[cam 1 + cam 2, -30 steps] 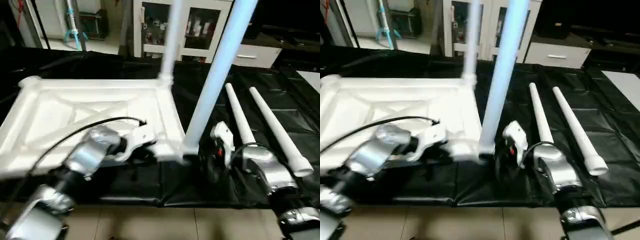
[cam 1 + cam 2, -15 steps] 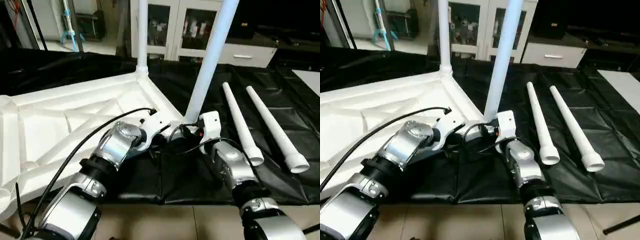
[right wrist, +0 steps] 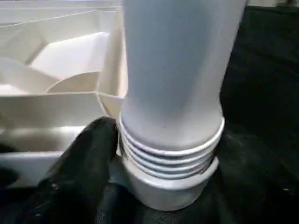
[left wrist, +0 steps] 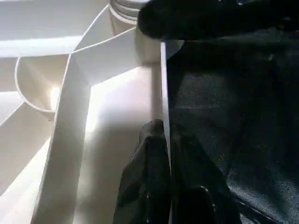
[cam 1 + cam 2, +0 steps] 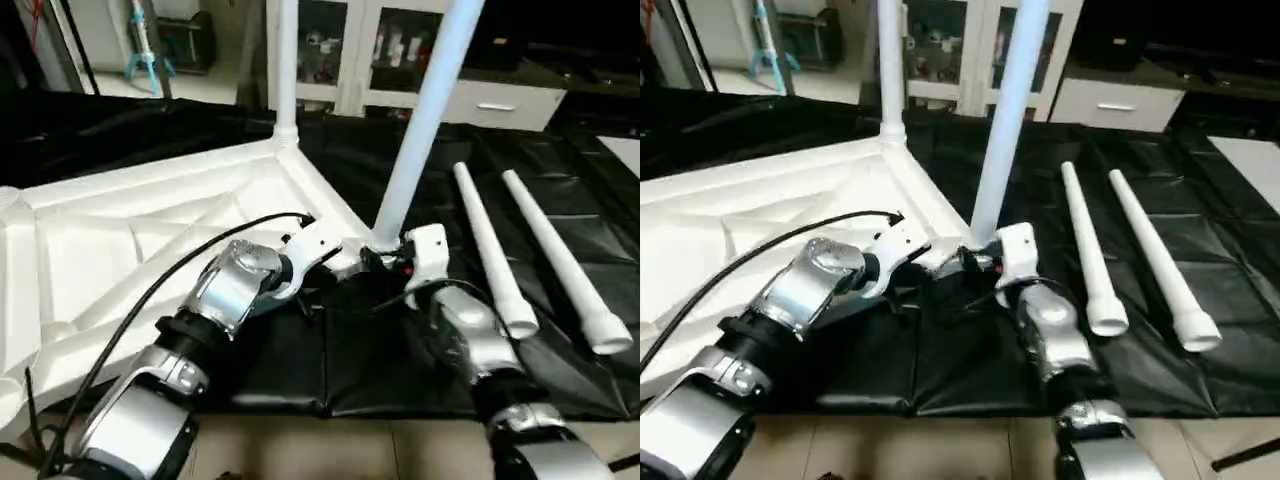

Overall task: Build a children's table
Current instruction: Rotate leg to tighten

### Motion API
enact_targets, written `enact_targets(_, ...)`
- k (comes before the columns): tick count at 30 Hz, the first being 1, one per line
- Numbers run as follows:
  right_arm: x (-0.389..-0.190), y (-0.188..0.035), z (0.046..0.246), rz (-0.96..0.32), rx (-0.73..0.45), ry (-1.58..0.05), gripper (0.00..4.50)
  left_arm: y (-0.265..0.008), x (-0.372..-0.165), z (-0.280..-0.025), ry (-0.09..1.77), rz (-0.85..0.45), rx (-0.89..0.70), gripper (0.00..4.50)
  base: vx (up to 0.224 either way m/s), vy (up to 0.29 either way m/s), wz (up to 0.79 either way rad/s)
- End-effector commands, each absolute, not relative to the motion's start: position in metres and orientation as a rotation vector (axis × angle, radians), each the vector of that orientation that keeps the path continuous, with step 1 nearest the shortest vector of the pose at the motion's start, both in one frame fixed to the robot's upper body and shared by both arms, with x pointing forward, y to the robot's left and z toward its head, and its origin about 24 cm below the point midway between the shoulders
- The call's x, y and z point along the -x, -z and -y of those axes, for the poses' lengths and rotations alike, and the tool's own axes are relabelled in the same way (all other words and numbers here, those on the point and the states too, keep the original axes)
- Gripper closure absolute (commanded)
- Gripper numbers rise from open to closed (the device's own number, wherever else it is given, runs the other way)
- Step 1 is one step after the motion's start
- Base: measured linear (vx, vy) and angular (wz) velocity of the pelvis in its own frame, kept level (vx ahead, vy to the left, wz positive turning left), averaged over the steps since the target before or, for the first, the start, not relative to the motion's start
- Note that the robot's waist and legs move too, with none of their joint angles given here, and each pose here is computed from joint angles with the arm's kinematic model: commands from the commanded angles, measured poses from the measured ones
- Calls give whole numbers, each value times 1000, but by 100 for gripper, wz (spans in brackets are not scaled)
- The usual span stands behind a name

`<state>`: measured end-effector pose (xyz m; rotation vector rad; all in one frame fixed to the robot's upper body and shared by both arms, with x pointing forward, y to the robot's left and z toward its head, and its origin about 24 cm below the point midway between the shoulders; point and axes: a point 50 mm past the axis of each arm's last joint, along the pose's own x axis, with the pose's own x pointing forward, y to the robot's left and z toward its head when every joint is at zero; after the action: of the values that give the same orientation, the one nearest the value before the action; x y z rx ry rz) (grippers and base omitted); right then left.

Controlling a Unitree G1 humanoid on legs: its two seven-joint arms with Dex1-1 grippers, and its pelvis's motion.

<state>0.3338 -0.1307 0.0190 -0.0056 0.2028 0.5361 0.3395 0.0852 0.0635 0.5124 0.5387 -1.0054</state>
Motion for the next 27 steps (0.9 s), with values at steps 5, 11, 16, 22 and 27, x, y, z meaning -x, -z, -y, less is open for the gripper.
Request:
enact_targets(5, -331, -39, 140, -209, 128, -831, 29, -56, -321, -91, 1127, -600, -599, 450, 0, 0, 0)
enact_targets(11, -322, -47, 165, -273, 198, -1023, 23, -53, -307, -107, 1175, -654, -604, 450, 0, 0, 0)
enact_targets(16, -323, -47, 160, -279, 206, -1073, 23, -53, -304, -110, 1177, -660, -599, 450, 0, 0, 0)
enact_targets(22, -325, -53, 166, -262, 193, -1080, 23, -56, -298, -112, 1226, -667, -605, 450, 0, 0, 0)
enact_targets(27, -325, -59, 184, -258, 202, -1049, 23, -57, -294, -115, 1262, -664, -593, 450, 0, 0, 0)
